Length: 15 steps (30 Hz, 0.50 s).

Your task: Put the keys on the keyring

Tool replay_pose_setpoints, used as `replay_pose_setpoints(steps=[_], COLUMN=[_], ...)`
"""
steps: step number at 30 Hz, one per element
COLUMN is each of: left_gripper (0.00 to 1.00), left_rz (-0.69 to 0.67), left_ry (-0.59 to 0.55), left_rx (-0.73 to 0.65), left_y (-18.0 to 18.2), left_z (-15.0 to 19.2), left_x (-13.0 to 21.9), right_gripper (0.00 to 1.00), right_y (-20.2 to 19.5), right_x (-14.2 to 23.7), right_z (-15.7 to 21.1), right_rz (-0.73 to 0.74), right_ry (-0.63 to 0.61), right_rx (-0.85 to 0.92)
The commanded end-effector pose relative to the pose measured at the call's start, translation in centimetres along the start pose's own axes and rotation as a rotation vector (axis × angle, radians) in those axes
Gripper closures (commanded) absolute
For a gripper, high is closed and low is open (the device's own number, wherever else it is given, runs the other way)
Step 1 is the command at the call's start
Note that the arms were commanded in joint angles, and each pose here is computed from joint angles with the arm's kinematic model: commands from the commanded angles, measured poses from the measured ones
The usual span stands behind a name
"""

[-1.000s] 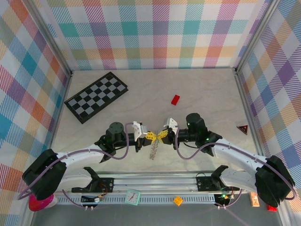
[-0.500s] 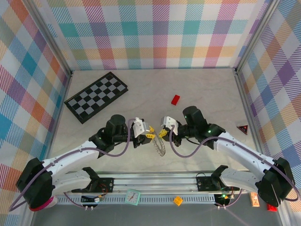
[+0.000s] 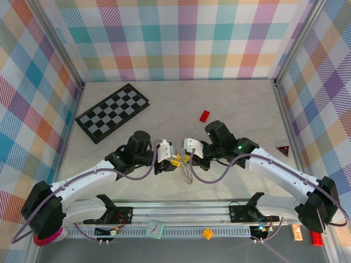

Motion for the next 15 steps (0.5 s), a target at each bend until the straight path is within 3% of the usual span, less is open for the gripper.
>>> replay_pose_setpoints(steps=[1, 14, 15], left_gripper=[0.77, 1.0, 1.0], left_rz=[0.045, 0.008, 0.008], left_ry=[-0.023, -0.025, -0.024], left_rx=[-0.028, -0.049, -0.05], left_y=[-0.16, -0.02, -0.05], left_z=[-1.01, -1.01, -0.95], left_x=[-0.1, 0.04, 0.04], right_gripper=[1.0, 1.0, 0.95], right_y=[0.0, 0.27, 0.31], right_x=[0.31, -0.25, -0.14], right_z=[-1.44, -1.93, -1.95], right_rz=[-0.012, -0.036, -0.028], right_ry=[-0.019, 0.03, 0.023], right_rx=[0.065, 0.069, 0.066])
Point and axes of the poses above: each hand's point on the last joint's axis, 136 mm out from that joint toward the fingers, its own x axis back along the fingers, its own y axis along the line the jaws close on, z = x × y, the point moved 10 cm from there along x, back along the fingers, and after that the axes turned 4 degrees about x, right-handed, at the moved point
